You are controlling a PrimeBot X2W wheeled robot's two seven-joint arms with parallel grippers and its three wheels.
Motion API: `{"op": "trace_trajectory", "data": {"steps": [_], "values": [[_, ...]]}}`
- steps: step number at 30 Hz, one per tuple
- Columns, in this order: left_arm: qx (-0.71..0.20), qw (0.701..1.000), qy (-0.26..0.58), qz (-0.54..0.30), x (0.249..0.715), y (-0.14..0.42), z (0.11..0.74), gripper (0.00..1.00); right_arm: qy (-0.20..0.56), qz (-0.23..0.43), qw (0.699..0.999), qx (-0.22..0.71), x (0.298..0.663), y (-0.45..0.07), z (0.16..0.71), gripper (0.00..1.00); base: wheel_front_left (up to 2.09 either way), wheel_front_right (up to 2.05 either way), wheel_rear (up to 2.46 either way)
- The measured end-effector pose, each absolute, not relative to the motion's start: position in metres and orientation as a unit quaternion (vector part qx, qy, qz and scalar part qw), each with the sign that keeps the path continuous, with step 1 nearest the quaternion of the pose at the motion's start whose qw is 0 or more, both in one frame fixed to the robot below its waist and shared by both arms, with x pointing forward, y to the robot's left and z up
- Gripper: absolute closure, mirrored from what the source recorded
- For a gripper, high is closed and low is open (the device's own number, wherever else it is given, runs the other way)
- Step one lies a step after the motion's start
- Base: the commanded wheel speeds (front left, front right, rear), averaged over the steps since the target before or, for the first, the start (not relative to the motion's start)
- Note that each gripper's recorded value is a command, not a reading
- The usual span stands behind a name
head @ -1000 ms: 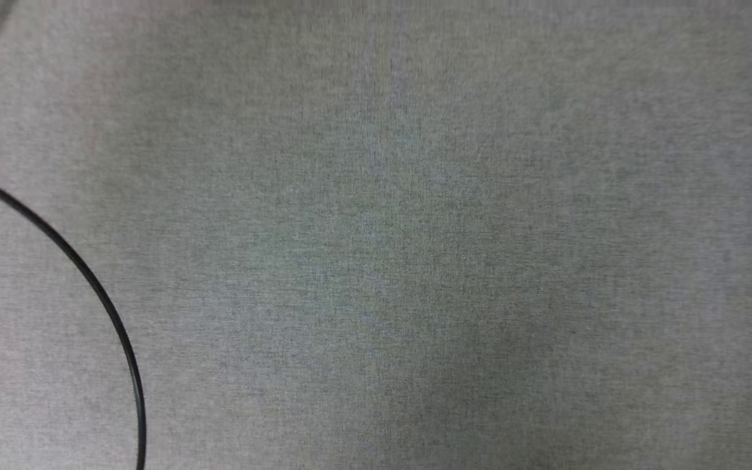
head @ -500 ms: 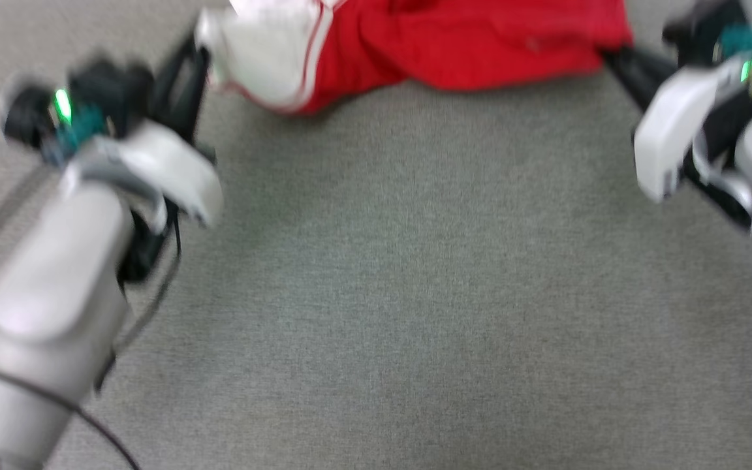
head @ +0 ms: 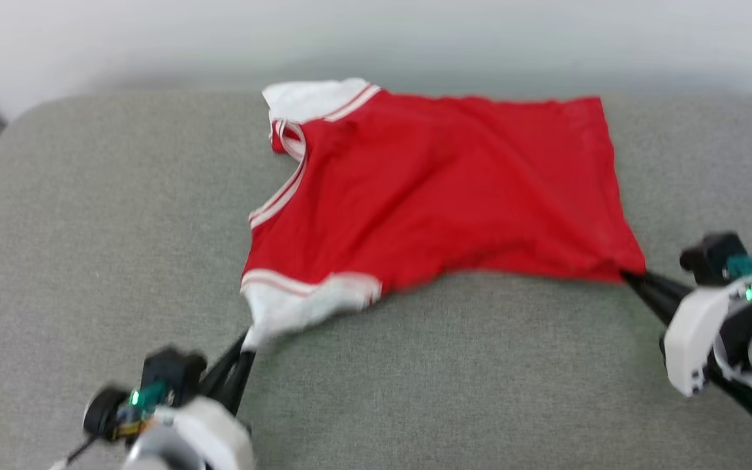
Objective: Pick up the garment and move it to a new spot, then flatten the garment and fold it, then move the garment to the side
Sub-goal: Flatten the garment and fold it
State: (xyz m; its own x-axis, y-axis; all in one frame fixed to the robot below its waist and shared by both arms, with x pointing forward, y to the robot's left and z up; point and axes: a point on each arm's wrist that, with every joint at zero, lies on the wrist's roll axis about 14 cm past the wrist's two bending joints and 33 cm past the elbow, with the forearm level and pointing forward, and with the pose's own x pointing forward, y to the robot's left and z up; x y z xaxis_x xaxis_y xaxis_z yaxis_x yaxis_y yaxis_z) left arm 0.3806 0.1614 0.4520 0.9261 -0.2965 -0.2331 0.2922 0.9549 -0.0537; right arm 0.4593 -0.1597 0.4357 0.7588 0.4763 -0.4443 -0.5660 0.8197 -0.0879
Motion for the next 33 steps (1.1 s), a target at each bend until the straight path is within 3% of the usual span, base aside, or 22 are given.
{"op": "trace_trajectory", "data": {"steps": [21,27,33], "values": [[-0.113,0.958,0.256,-0.060,0.230,0.175,0.409,1.00,0.309,0.237,0.920,-0.041,0.311,-0.217,0.394,1.00,0.00,0.00,0.00],[-0.099,0.964,0.239,-0.069,0.239,0.177,0.417,1.00,0.311,0.239,0.919,-0.033,0.309,-0.214,0.398,1.00,0.00,0.00,0.00],[-0.030,0.978,0.171,-0.111,0.294,0.181,0.453,1.00,0.280,0.238,0.930,-0.026,0.335,-0.207,0.419,1.00,0.00,0.00,0.00]]}}
